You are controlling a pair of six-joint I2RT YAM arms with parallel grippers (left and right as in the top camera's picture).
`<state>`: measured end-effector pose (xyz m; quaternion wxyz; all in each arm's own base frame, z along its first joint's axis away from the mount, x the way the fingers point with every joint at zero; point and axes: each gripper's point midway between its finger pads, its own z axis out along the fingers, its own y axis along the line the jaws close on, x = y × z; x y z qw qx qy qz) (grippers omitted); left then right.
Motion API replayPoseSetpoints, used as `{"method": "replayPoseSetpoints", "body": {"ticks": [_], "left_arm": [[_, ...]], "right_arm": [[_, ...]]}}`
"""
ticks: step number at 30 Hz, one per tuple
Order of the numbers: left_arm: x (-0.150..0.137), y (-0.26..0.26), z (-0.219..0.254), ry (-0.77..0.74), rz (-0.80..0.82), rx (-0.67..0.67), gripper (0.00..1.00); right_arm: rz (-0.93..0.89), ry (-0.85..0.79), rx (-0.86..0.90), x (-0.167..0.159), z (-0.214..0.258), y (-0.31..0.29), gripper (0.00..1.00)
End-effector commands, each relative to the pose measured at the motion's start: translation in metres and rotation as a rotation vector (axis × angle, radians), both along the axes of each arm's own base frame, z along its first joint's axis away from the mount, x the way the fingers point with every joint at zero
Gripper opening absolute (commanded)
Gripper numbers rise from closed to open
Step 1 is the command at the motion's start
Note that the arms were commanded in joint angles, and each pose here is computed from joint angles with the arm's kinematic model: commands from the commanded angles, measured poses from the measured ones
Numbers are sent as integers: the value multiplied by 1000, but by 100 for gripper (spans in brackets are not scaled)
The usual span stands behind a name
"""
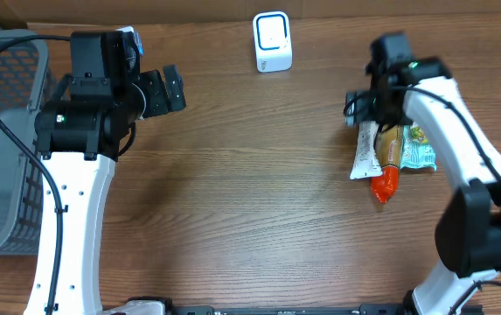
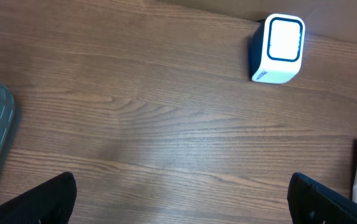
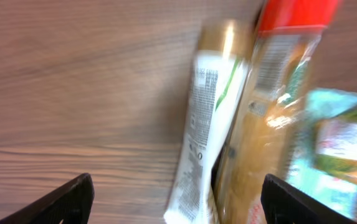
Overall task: Scan the item barcode
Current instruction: 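Carry the lotion tube right and set it beside the spaghetti pack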
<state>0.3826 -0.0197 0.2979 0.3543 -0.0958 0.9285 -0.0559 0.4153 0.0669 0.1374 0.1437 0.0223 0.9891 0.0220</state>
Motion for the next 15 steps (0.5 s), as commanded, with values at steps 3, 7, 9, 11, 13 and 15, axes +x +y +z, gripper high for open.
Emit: {"method": "replayPoseSetpoints", "body": {"ticks": [3,7,9,11,13,15], "left_arm": [[1,1,4,-10,15,0,99],[1,1,4,-10,15,0,100],[1,1,4,-10,15,0,100],[1,1,4,-10,15,0,100],[1,1,4,-10,15,0,99],[1,1,4,-10,15,1,99]], "right_arm": [[-3,-302,58,-7,144,-1,92],[-1,-460,87,-37,215,-5,100],[0,-557,102,-56,249,-8,100],[0,-607,110,-70,266,-11,100],[0,-650,117,-83,280,-13,100],[1,-680,123,-93,290,-14,100]]}}
